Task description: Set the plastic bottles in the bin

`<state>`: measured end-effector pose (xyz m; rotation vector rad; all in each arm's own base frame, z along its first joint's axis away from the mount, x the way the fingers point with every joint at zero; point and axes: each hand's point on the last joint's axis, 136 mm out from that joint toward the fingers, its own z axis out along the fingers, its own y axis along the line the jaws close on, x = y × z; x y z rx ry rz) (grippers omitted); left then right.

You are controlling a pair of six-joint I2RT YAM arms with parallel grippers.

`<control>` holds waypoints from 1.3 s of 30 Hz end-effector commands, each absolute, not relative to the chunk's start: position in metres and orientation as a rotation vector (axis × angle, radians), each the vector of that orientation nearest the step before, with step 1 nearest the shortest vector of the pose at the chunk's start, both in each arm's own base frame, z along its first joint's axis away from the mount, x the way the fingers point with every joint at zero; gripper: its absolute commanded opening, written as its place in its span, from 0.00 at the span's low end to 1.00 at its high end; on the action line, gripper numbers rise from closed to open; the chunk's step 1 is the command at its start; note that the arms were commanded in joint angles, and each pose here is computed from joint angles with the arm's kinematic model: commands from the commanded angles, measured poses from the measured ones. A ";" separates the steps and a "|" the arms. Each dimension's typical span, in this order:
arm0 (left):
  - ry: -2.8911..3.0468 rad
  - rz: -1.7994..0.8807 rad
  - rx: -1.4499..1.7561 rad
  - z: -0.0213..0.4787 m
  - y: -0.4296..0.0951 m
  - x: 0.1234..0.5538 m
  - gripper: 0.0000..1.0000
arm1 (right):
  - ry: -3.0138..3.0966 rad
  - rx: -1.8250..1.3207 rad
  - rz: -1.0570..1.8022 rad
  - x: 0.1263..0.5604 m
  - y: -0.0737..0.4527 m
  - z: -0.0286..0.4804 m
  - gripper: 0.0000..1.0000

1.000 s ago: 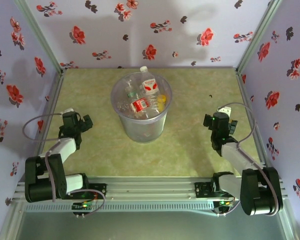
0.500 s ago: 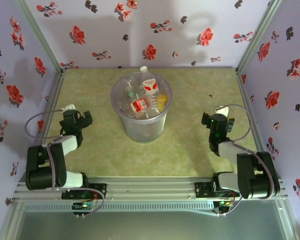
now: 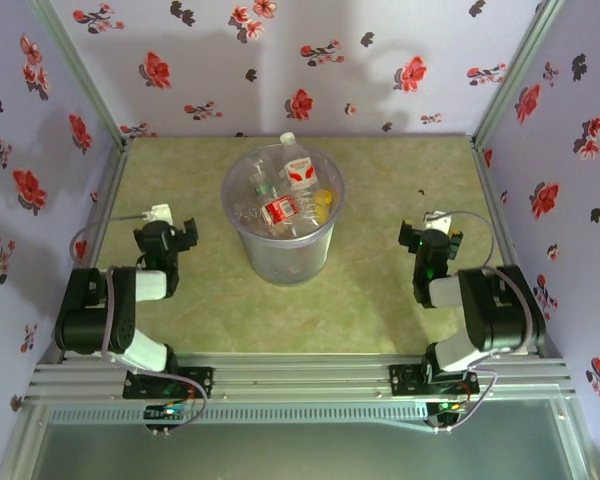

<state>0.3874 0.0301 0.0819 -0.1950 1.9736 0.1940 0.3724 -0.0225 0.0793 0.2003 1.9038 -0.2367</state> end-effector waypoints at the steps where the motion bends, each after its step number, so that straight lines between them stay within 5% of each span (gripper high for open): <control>1: 1.876 0.258 -0.195 0.099 0.038 0.391 1.00 | 1.856 0.210 -0.210 0.378 -0.020 0.094 0.99; 39: 1.876 0.255 -0.200 0.100 0.038 0.392 1.00 | 1.878 0.319 -0.248 0.386 -0.040 0.091 0.99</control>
